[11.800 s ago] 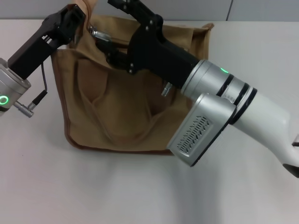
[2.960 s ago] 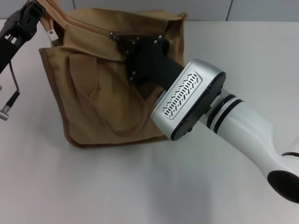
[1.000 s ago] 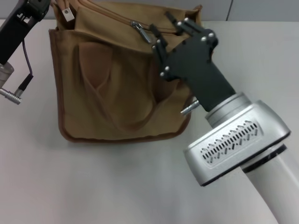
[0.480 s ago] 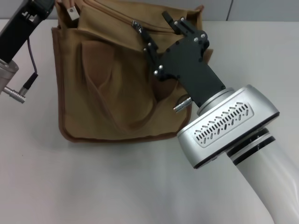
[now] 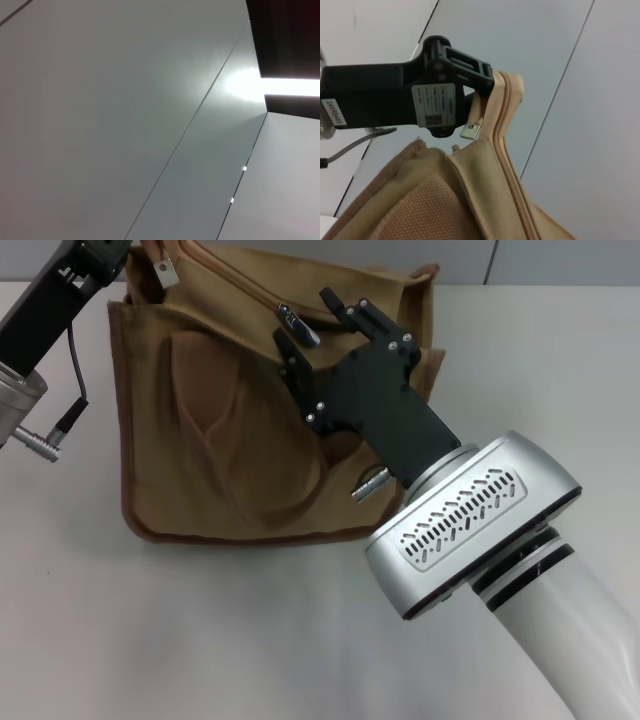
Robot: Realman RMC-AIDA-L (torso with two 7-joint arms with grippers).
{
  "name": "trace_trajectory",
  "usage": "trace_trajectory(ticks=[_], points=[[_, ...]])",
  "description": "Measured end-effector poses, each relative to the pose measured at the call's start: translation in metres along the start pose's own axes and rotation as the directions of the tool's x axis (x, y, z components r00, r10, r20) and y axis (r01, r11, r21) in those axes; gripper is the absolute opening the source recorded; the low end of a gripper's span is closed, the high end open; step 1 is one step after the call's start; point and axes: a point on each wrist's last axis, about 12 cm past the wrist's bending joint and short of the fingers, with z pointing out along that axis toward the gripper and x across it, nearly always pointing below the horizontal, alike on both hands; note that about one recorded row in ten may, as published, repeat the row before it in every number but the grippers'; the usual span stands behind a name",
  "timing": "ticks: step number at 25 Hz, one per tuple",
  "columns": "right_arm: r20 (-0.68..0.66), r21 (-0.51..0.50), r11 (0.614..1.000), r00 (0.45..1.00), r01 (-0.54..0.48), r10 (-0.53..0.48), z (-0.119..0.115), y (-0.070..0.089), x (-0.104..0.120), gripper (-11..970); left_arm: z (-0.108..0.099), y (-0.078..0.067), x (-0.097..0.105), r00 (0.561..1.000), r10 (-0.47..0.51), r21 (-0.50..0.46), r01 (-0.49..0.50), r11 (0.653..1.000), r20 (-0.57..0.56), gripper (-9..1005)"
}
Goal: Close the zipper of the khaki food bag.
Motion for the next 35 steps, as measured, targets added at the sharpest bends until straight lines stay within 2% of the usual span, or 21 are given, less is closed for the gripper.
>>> trace_trajectory(ticks=[4, 7, 9, 12, 18, 23, 25, 29, 35], points=[[-0.032, 0.048, 0.999, 0.999, -0.004, 0.005, 0.005, -0.012, 0.005, 504, 0.000, 0.000, 0.000, 1.000, -0.002, 0.002, 0.002, 1.000, 0.001, 29], [-0.037, 0.034, 0.999, 0.999, -0.001, 0.002, 0.007, -0.012, 0.005, 504, -0.001, 0.000, 0.000, 1.000, -0.003, 0.000, 0.003, 1.000, 0.001, 30], [-0.042, -0.014, 0.999, 0.998, 0.043, -0.044, 0.007, -0.002, 0.005, 503, -0.001, -0.001, 0.000, 1.000, -0.003, 0.000, 0.003, 1.000, 0.002, 30], [-0.045, -0.027, 0.998, 0.997, 0.062, -0.063, 0.006, 0.001, 0.005, 503, -0.001, -0.001, 0.000, 1.000, -0.003, 0.000, 0.003, 1.000, 0.002, 31], [-0.060, 0.003, 0.998, 0.996, 0.059, -0.059, 0.008, -0.007, 0.008, 502, -0.003, -0.001, 0.000, 1.000, -0.003, -0.003, 0.003, 1.000, 0.006, 33], [-0.062, -0.037, 0.999, 0.998, 0.028, -0.030, 0.005, 0.002, 0.011, 501, -0.003, -0.001, 0.000, 1.000, -0.002, -0.004, 0.002, 1.000, 0.006, 35], [-0.060, -0.020, 0.999, 0.998, 0.030, -0.031, 0.003, 0.000, 0.013, 500, -0.003, -0.001, 0.000, 1.000, -0.001, -0.004, 0.001, 1.000, 0.007, 35], [-0.078, 0.029, 0.999, 0.997, 0.029, -0.026, 0.009, -0.012, 0.014, 500, -0.004, -0.001, 0.000, 1.000, -0.003, -0.002, 0.003, 1.000, 0.009, 36], [-0.086, 0.022, 0.999, 0.995, 0.047, -0.045, 0.017, -0.010, 0.012, 499, -0.004, -0.002, 0.002, 1.000, -0.007, -0.001, 0.007, 1.000, 0.010, 38]])
